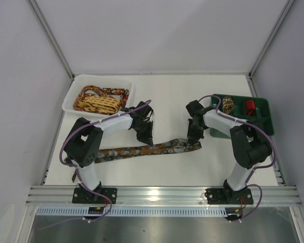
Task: Roll the ties
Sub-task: Flatten the tie
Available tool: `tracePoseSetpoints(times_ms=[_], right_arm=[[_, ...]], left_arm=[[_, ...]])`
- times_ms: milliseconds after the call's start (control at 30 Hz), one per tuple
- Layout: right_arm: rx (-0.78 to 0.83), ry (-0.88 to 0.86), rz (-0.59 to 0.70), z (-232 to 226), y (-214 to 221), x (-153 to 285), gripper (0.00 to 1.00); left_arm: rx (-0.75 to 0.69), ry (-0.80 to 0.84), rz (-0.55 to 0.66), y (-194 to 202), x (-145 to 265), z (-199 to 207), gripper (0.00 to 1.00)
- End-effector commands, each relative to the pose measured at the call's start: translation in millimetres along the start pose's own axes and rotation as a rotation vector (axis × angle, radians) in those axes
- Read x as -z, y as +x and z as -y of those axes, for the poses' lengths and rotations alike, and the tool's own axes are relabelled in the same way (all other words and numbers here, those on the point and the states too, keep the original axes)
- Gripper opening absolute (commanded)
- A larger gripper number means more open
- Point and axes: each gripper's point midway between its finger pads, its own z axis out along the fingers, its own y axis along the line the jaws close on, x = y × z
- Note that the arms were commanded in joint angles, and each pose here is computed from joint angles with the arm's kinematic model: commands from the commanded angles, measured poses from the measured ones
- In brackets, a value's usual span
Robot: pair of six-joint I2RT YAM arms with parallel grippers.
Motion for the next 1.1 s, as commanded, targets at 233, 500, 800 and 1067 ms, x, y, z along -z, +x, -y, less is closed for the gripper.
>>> tracePoseSetpoints(times_ms=[233, 500, 800, 1067], right_arm=[[0.137, 0.212, -0.033, 46, 8, -5, 0.02], [0.158, 0.249, 0.085, 37, -25, 43, 0.08], [0.11, 0.04, 0.025, -1, -5, 82, 0.44], [0.105, -0.108, -0.043, -5, 39, 64, 0.25]], left_arm=[[-0.026, -0.204, -0.103, 38, -25, -58, 0.01], [-0.103, -0.283, -0.016, 28, 13, -67, 0.1], [-0.093, -0.116, 0.062, 4, 56, -11, 0.38], [-0.075, -0.086, 0.02, 22, 55, -12, 0.31]])
